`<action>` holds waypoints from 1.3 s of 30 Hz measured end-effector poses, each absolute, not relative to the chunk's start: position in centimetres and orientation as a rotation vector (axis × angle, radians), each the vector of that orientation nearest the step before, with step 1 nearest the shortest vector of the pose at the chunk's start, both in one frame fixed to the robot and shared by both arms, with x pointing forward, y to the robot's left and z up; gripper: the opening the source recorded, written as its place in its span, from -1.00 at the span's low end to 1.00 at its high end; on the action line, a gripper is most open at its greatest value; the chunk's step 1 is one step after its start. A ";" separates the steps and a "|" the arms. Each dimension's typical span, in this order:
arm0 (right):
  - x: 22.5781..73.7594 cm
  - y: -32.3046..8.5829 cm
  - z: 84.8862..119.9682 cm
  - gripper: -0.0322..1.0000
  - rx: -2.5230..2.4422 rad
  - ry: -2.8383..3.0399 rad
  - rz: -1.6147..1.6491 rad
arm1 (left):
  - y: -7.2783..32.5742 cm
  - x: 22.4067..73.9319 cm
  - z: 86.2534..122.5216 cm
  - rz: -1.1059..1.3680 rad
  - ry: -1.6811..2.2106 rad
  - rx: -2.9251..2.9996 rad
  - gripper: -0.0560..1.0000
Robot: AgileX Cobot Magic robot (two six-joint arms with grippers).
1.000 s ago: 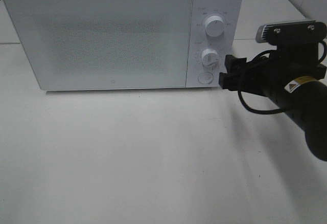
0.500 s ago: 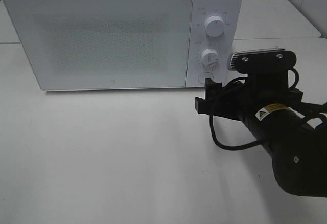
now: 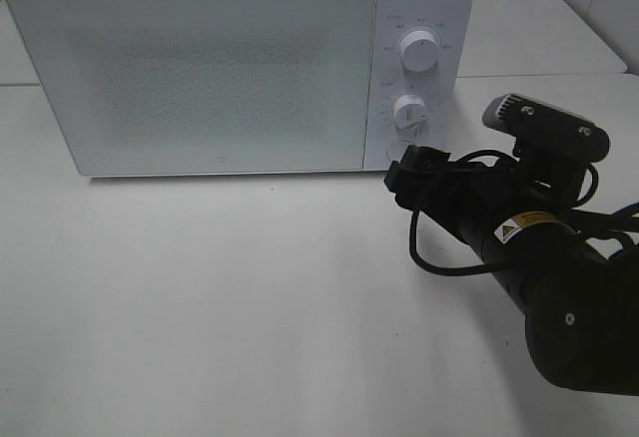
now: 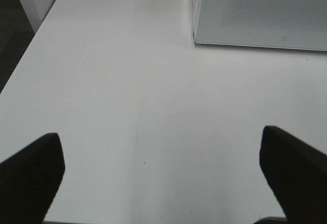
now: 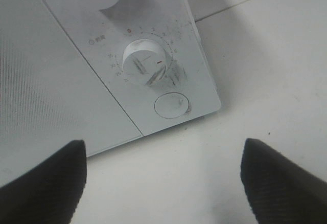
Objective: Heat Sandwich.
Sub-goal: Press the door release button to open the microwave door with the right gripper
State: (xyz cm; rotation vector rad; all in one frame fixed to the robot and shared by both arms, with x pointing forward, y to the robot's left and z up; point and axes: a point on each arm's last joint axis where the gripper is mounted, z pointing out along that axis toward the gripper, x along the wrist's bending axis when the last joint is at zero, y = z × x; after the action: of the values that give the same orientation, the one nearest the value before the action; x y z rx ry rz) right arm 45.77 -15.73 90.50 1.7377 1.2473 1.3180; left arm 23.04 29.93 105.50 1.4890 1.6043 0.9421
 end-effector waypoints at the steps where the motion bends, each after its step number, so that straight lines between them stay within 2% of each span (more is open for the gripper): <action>1: 45.8 -15.7 90.5 0.52 1.827 1.167 1.377 | 29.9 23.0 105.5 0.942 1.604 1.489 0.93; 12: 45.8 -15.8 90.5 0.35 2.251 0.674 1.662 | 29.9 23.0 105.5 0.942 1.604 1.489 0.93; 17: 45.8 -15.7 90.5 0.17 2.376 0.486 1.738 | 29.9 23.0 105.5 0.942 1.604 1.489 0.93; 19: 45.7 -15.7 90.4 -0.02 2.446 0.393 1.757 | 29.9 23.0 105.5 0.942 1.604 1.489 0.93; 20: 45.7 -15.7 90.4 -0.02 2.446 0.393 1.757 | 29.9 23.0 105.5 0.942 1.604 1.489 0.93; 21: 45.7 -15.7 90.3 -0.11 2.474 0.360 1.757 | 29.9 23.0 105.5 0.942 1.604 1.489 0.93; 22: 45.6 -15.7 90.1 -0.20 2.524 0.302 1.758 | 29.9 23.0 105.5 0.942 1.604 1.489 0.93; 23: 45.6 -15.7 90.1 -0.41 2.546 0.278 1.756 | 29.9 23.0 105.5 0.942 1.604 1.489 0.93; 24: 45.6 -15.6 90.0 -0.50 2.565 0.259 1.751 | 29.9 23.0 105.5 0.942 1.604 1.489 0.93; 25: 45.6 -15.6 90.0 -0.50 2.565 0.259 1.751 | 29.9 23.0 105.5 0.942 1.604 1.489 0.93; 27: 45.5 -15.6 89.9 -0.77 2.597 0.208 1.757 | 29.9 23.0 105.5 0.942 1.604 1.489 0.93; 28: 45.5 -15.6 89.9 -0.84 2.605 0.196 1.758 | 29.9 23.0 105.5 0.942 1.604 1.489 0.93; 32: 45.4 -15.6 89.7 -0.94 2.661 0.139 1.739 | 29.9 23.0 105.5 0.942 1.604 1.489 0.93; 39: 45.5 -15.5 89.6 -0.94 2.690 0.134 1.730 | 29.9 23.0 105.5 0.942 1.604 1.489 0.93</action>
State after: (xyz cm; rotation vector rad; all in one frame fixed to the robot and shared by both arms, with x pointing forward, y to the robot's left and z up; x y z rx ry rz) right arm 45.48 -15.50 89.58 2.6901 0.1340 1.7302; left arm 23.04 29.93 105.50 1.4890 1.6043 0.9421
